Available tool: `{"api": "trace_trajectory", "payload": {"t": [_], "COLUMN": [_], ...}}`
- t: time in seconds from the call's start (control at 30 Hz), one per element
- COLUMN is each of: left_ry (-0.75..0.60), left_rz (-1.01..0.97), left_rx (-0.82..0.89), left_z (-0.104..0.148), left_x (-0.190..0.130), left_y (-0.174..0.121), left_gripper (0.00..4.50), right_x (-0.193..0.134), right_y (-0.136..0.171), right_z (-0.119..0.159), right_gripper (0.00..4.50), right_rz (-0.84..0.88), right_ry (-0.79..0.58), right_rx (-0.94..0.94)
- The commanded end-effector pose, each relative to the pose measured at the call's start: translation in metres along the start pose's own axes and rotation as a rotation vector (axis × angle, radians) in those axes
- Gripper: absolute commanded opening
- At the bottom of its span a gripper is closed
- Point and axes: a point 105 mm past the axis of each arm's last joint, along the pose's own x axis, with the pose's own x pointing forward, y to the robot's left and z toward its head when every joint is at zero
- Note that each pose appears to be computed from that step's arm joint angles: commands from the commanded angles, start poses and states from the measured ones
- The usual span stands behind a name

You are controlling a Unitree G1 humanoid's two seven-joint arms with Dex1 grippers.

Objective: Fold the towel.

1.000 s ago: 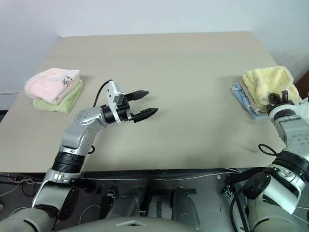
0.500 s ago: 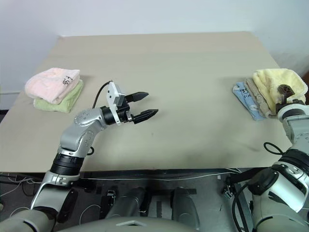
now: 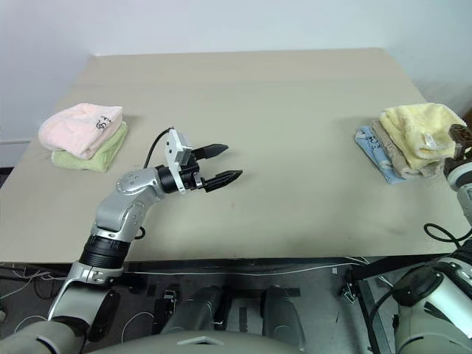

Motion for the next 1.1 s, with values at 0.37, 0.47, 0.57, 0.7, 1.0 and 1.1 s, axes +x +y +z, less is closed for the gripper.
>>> {"api": "trace_trajectory", "payload": {"t": [0.37,0.47,0.57,0.7,1.0,1.1], "left_ry": [-0.072,-0.106,-0.077,-0.067,-0.014,-0.008], "left_rz": [0.006,-0.032,-0.047,-0.044,-0.062,-0.007], "left_rx": [0.129,0.106,0.148,0.160,0.100,0.083], "left_z": [0.015,0.020,0.019,0.022,0.020,0.019], "left_x": [0.002,0.000,-0.005,-0.012,-0.041,-0.052], "left_y": [0.006,0.002,0.000,0.001,-0.016,-0.013], "left_gripper": [4.50,4.50,4.50,4.50,4.50,4.50], "right_x": [-0.025,-0.031,-0.050,-0.076,-0.083,-0.086], "right_y": [0.079,0.124,0.170,0.187,0.134,0.110], "right_z": [0.047,0.019,-0.019,-0.101,-0.201,-0.230], "right_gripper": [4.46,4.46,4.46,4.46,4.46,4.46], "right_rz": [0.250,0.438,0.681,0.957,1.075,1.099], "right_ry": [-0.168,-0.089,-0.022,0.265,0.613,0.724], "right_rx": [-0.377,-0.545,-0.751,-1.005,-1.118,-1.147]}}
